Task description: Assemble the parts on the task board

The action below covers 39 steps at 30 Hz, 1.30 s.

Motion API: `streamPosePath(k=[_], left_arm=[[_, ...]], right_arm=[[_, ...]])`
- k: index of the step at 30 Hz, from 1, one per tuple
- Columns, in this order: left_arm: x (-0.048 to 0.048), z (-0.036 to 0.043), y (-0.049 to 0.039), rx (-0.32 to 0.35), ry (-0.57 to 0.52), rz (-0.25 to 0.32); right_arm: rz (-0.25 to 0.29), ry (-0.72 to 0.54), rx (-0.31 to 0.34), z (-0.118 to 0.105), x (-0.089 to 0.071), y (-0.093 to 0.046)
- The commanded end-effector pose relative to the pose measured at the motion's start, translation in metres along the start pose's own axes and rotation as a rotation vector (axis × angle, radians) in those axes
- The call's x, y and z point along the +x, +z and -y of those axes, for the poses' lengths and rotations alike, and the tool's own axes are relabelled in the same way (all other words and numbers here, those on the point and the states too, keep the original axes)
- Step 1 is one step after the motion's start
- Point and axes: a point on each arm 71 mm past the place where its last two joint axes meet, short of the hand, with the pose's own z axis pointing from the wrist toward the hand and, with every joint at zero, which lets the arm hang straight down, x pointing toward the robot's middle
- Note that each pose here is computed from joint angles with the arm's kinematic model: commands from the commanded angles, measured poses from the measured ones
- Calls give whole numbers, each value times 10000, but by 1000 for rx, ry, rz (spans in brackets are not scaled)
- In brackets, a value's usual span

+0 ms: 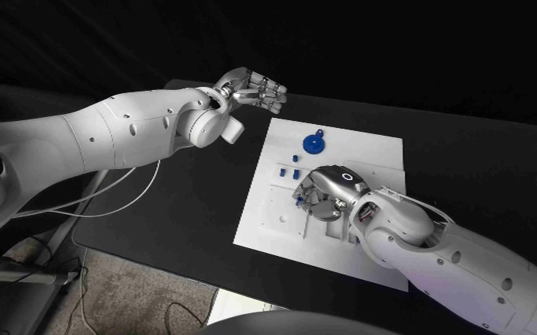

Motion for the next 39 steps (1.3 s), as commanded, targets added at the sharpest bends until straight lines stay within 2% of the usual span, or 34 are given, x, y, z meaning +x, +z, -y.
streamPosePath(k=[1,22,34,39], left_arm=[[8,23,2,15,-6,-6],[-1,16,-4,11,-7,-10],[-5,12,-6,8,-8,-14],[-4,11,-7,7,-8,-15]], right_arm=[[1,-10,-5,-6,11,-3],[-9,-9,14,45,75,-36],[14,-13,25,46,64,-36],[-1,-15,27,47,76,-36]])
